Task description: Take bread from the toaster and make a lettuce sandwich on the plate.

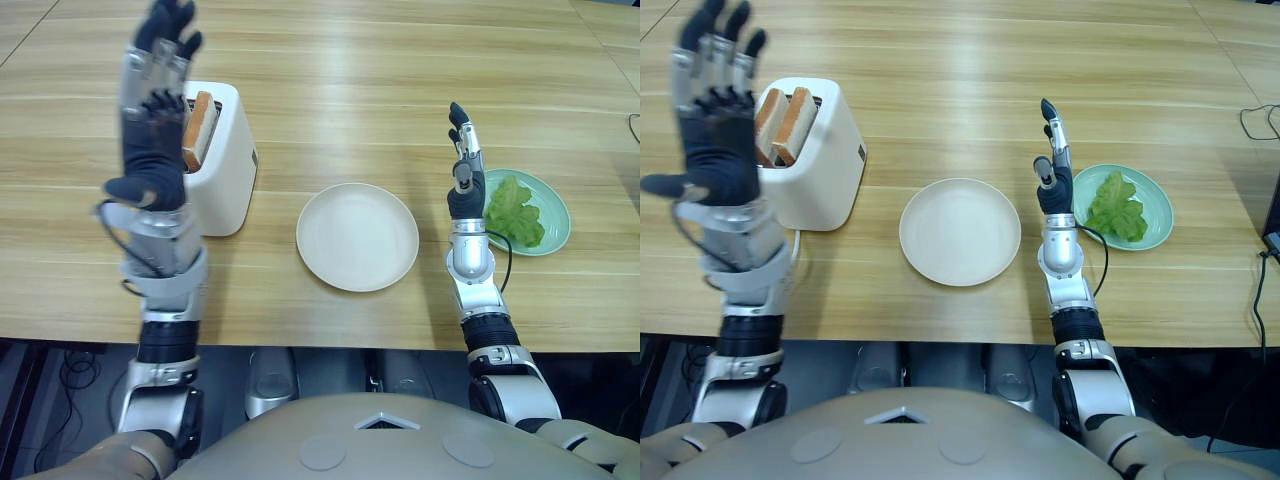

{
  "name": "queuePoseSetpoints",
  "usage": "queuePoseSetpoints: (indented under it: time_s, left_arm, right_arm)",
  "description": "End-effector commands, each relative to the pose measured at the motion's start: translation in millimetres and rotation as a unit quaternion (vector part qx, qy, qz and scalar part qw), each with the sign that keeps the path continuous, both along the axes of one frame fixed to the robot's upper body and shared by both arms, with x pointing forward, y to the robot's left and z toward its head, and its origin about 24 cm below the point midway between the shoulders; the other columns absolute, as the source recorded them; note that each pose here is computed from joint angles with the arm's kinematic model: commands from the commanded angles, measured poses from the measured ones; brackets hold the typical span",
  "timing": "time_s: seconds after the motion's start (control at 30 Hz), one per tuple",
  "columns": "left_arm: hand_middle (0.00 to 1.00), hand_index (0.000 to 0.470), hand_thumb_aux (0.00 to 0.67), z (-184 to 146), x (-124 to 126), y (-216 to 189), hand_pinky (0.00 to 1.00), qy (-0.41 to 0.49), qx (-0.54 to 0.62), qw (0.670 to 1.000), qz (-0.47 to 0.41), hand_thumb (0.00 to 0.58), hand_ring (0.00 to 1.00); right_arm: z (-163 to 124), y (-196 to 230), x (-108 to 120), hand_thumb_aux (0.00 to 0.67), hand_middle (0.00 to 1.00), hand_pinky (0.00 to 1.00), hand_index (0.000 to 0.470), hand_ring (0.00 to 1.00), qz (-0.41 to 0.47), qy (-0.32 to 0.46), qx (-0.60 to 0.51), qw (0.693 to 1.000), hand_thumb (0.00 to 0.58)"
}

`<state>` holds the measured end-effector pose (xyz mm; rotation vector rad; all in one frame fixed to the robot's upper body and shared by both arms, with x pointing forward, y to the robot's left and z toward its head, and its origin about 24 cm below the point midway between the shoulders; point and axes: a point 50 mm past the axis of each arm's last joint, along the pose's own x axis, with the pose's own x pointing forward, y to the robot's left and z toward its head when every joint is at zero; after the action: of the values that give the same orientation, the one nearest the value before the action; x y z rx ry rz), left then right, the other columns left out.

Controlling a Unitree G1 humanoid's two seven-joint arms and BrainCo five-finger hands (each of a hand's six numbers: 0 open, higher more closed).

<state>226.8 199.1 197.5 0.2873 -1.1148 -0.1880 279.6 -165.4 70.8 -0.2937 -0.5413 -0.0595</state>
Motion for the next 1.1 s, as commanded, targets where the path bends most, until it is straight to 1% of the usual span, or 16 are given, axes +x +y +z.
queuePoseSetpoints:
  time_s: [0.03, 0.13, 0.23, 0.3, 0.4, 0.47, 0.77, 0.8, 0.83, 0.9, 0.93, 0.97, 1.0, 1.03, 1.07, 1.1]
  left_arm:
    - [0.0, 0.0, 0.0, -3.0, 2.1, 29.2, 0.0, 0.01, 0.075, 0.991, 0.106, 0.0, 0.0]
    - [0.0, 0.0, 0.0, -15.5, 10.5, 58.1, 0.0, 0.042, 0.148, 0.966, 0.207, 0.0, 0.0]
    - [0.0, 0.0, 0.0, -32.1, 24.2, 95.8, 0.0, 0.099, 0.19, 0.927, 0.307, 0.0, 0.0]
    - [0.0, 0.0, 0.0, -40.3, 30.1, 111.2, 0.0, 0.126, 0.216, 0.902, 0.351, 0.0, 0.0]
    - [0.0, 0.0, 0.0, -61.4, 40.9, 134.8, 0.0, 0.214, 0.228, 0.859, 0.406, 0.0, 0.0]
    - [0.0, 0.0, 0.0, -75.6, 44.0, 141.1, 0.0, 0.257, 0.241, 0.837, 0.42, 0.0, 0.0]
    - [0.0, 0.0, 0.0, -93.5, 50.2, 139.9, 0.0, 0.307, 0.261, 0.816, 0.415, 0.0, 0.0]
    - [0.0, 0.005, 0.008, -94.3, 50.7, 139.0, 0.0, 0.309, 0.265, 0.815, 0.413, 0.014, 0.0]
    - [0.0, 0.043, 0.063, -95.0, 51.2, 137.9, 0.0, 0.309, 0.267, 0.815, 0.411, 0.104, 0.0]
    - [0.0, 0.067, 0.097, -96.5, 51.8, 134.7, 0.0, 0.31, 0.271, 0.817, 0.403, 0.156, 0.0]
    - [0.0, 0.087, 0.126, -97.3, 51.9, 133.6, 0.0, 0.311, 0.273, 0.818, 0.4, 0.198, 0.0]
    - [0.0, 0.101, 0.147, -97.7, 51.8, 132.9, 0.0, 0.312, 0.274, 0.818, 0.399, 0.227, 0.0]
    - [0.0, 0.101, 0.147, -98.0, 51.9, 132.3, 0.0, 0.312, 0.275, 0.818, 0.398, 0.227, 0.0]
    - [0.0, 0.11, 0.16, -98.0, 52.0, 131.6, 0.0, 0.311, 0.275, 0.818, 0.398, 0.244, 0.0]
    - [0.0, 0.144, 0.21, -98.2, 52.5, 130.4, 0.0, 0.311, 0.277, 0.818, 0.397, 0.307, 0.0]
    - [0.0, 0.171, 0.25, -98.5, 52.9, 128.8, 0.0, 0.31, 0.279, 0.818, 0.395, 0.352, 0.0]
  right_arm:
    - [0.4, -1.3, -2.6, 0.0, 0.0, 0.0, 0.0, 0.0, -0.005, -0.001, -0.001, 1.0, 0.0]
    - [0.2, -2.1, -2.9, 0.0, 0.0, 0.0, 0.0, 0.0, -0.005, 0.001, 0.0, 1.0, 0.0]
    - [0.0, -3.5, -3.9, 0.0, 0.0, 0.0, 0.0, 0.0, -0.009, 0.0, 0.002, 1.0, 0.0]
    - [0.0, -4.0, -4.0, 0.0, 0.0, 0.0, 0.0, 0.0, -0.01, 0.001, 0.002, 1.0, 0.0]
    - [0.0, -4.9, -3.3, 0.0, 0.0, 0.0, 0.0, 0.0, -0.012, 0.001, 0.002, 1.0, 0.0]
    - [0.1, -5.4, -3.3, 0.0, 0.0, 0.0, 0.0, 0.0, -0.013, 0.001, 0.002, 1.0, 0.0]
    - [0.8, -6.4, -1.3, 0.0, 0.0, 0.0, 0.0, 0.0, -0.013, 0.001, 0.001, 1.0, 0.0]
    - [0.8, -6.4, -1.1, 0.0, 0.0, 0.0, 0.0, 0.0, -0.013, 0.001, 0.001, 1.0, 0.0]
    - [0.8, -6.4, -0.7, 0.0, 0.0, 0.0, 0.0, 0.0, -0.013, 0.001, 0.001, 1.0, 0.0]
    - [0.8, -6.1, -0.1, 0.0, 0.0, 0.0, 0.0, 0.0, -0.012, 0.001, 0.001, 1.0, 0.0]
    - [0.8, -6.0, 0.2, 0.0, 0.0, 0.0, 0.0, 0.0, -0.012, 0.002, 0.001, 1.0, 0.0]
    - [0.9, -5.9, 0.3, 0.0, 0.0, 0.0, 0.0, 0.0, -0.012, 0.002, 0.001, 1.0, 0.0]
    - [1.0, -5.9, 0.2, 0.0, 0.0, 0.0, 0.0, 0.0, -0.012, 0.001, 0.001, 1.0, 0.0]
    - [1.0, -5.9, 0.1, 0.0, 0.0, 0.0, 0.0, 0.0, -0.012, 0.001, 0.001, 1.0, 0.0]
    - [1.2, -5.9, 0.4, 0.0, 0.0, 0.0, 0.0, 0.0, -0.012, 0.001, 0.001, 1.0, 0.0]
    - [1.3, -5.9, 0.7, 0.0, 0.0, 0.0, 0.0, 0.0, -0.012, 0.001, 0.001, 1.0, 0.0]
